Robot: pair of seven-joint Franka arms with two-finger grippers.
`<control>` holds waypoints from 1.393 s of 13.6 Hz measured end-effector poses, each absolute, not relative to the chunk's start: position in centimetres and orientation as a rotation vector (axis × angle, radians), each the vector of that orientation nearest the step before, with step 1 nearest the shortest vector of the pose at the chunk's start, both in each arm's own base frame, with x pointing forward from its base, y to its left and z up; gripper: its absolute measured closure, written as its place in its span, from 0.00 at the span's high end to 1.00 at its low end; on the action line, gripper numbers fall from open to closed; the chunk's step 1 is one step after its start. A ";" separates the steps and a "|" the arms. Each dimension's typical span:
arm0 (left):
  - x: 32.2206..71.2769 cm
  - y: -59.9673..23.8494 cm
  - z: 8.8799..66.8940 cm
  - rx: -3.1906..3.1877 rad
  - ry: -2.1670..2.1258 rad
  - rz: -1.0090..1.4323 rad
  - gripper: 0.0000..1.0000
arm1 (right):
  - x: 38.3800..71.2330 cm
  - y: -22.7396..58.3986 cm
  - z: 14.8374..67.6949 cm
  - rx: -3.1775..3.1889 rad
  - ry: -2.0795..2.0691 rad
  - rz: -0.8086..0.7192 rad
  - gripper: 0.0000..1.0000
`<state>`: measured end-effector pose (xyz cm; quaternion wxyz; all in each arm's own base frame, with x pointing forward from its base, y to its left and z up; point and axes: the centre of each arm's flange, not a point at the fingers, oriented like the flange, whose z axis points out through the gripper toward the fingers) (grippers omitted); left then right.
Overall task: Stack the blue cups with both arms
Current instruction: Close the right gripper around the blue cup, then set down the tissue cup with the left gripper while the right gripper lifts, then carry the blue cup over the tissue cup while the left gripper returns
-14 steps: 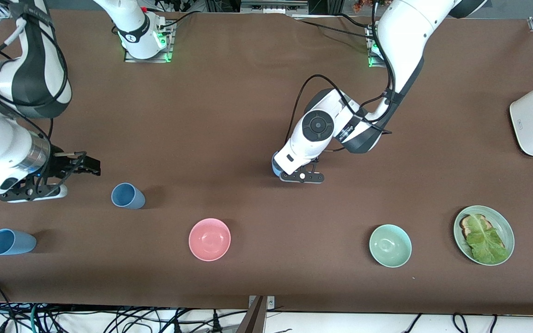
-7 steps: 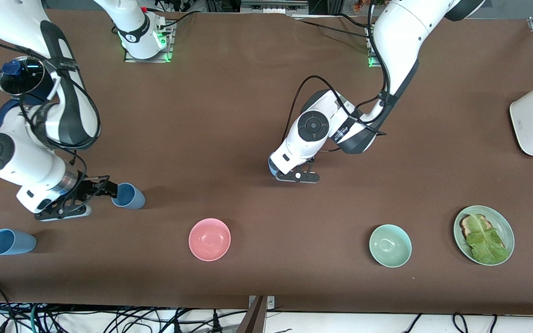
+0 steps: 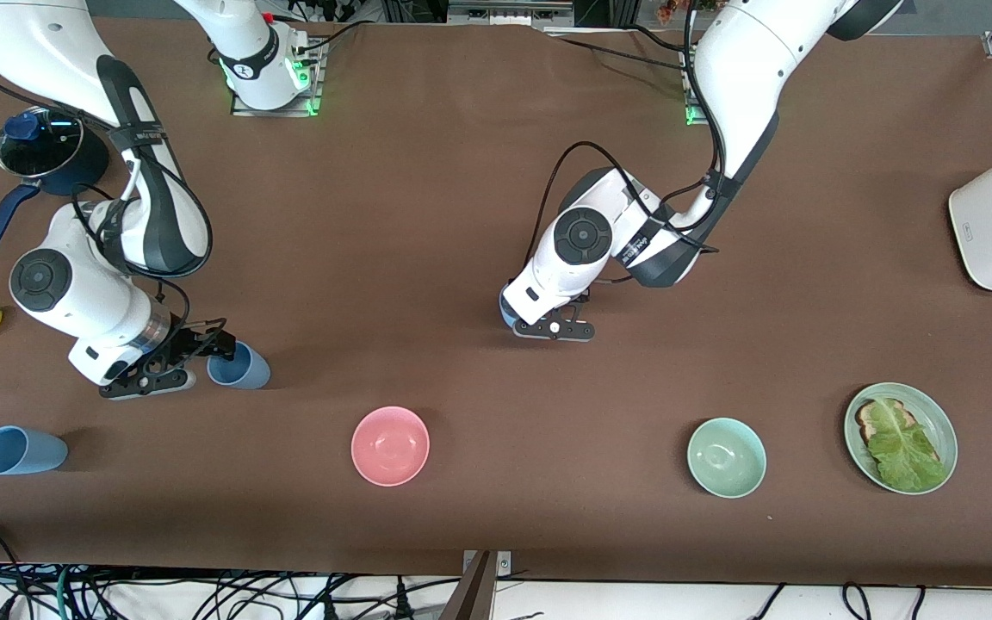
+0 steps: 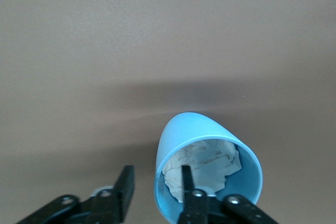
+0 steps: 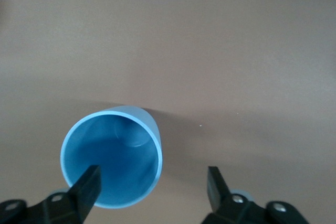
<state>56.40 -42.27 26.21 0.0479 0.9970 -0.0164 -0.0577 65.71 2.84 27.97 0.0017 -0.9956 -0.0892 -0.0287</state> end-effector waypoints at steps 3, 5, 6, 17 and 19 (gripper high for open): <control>56.8 -42.6 27.7 3.027 -0.039 -0.143 0.81 | 65.4 2.3 27.1 -3.124 -0.296 -0.109 0.83; 56.7 -43.1 30.3 3.022 -0.023 -0.119 1.00 | 65.3 2.2 26.7 -3.124 -0.300 -0.102 0.73; 56.6 -42.9 32.5 3.032 -0.025 -0.109 1.00 | 65.3 2.2 26.5 -3.123 -0.299 -0.099 0.62; 57.5 -22.1 53.6 3.221 -0.034 -0.216 1.00 | 66.0 2.8 28.6 -3.106 -0.281 -0.088 0.06; 57.4 -18.5 55.8 3.222 -0.094 -0.214 1.00 | 66.4 4.7 31.9 -3.100 -0.285 -0.073 0.05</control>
